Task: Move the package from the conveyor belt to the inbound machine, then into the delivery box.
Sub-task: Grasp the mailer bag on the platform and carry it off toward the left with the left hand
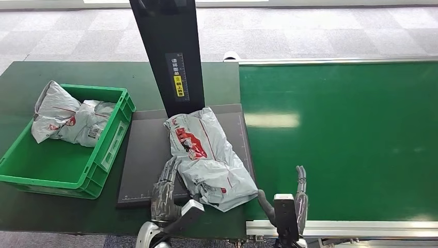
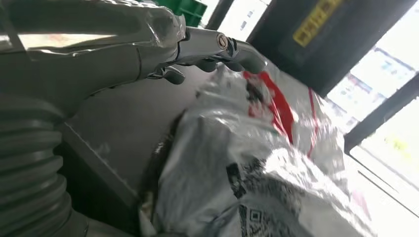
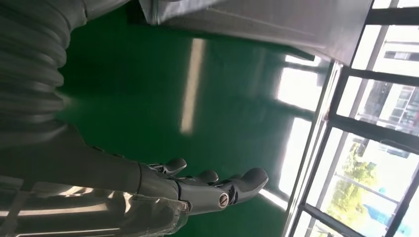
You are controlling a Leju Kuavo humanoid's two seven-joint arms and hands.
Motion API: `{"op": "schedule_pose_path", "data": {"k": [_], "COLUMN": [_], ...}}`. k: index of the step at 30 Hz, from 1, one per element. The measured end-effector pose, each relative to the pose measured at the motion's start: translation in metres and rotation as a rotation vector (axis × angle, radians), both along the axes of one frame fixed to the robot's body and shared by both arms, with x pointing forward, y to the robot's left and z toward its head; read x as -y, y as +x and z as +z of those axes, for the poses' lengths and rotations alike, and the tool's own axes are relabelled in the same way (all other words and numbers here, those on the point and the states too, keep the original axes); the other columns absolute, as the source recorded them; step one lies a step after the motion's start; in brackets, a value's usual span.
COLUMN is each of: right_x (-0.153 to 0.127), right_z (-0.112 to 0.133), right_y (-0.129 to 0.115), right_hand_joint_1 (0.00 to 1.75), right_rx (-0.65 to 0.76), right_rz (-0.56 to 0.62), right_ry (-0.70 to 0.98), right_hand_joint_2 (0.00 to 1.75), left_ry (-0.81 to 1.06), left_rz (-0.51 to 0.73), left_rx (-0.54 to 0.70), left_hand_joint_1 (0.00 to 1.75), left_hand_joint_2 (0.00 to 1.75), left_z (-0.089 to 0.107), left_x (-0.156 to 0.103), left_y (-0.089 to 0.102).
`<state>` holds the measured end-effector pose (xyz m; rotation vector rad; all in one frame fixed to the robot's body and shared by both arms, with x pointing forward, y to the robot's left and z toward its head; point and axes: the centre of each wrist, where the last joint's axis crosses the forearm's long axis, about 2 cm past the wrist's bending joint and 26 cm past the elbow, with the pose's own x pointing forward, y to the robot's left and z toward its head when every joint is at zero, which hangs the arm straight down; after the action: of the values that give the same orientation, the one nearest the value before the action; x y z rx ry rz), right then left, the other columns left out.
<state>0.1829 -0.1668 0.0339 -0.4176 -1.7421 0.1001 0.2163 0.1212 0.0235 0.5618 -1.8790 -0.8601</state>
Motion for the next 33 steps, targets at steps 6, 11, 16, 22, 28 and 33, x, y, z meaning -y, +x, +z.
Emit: {"op": "schedule_pose_path", "data": {"k": [6,11,16,22,28,33], "right_x": [-0.022,-0.035,-0.039,-0.047,-0.052,-0.056], "right_z": [0.0,0.001,0.002,0.004,0.005,0.005], "right_y": [-0.003,0.004,0.015,0.026,0.035,0.04], "right_hand_joint_1": [0.0,0.0,0.0,0.0,0.0,0.0], "right_rx": [-0.013,-0.025,-0.033,-0.042,-0.048,-0.044], "right_rz": [0.097,0.152,0.188,0.227,0.258,0.28], "right_ry": [0.062,0.104,0.122,0.129,0.124,0.115], "right_hand_joint_2": [1.75,1.75,1.75,1.75,1.75,1.75], "left_ry": [0.113,0.105,0.09,0.065,0.048,-0.004], "left_rz": [-0.115,-0.145,-0.158,-0.156,-0.143,-0.114], "left_rx": [-0.063,-0.093,-0.103,-0.091,-0.079,-0.072], "left_hand_joint_1": [0.0,1.17,1.74,1.75,1.75,1.75], "left_hand_joint_2": [1.75,1.75,1.75,1.75,1.75,1.75], "left_z": [-0.001,0.0,-0.002,-0.002,0.0,0.001], "left_x": [0.012,0.017,0.019,0.02,0.019,0.017], "left_y": [0.008,0.012,0.013,0.015,0.021,0.022]}}
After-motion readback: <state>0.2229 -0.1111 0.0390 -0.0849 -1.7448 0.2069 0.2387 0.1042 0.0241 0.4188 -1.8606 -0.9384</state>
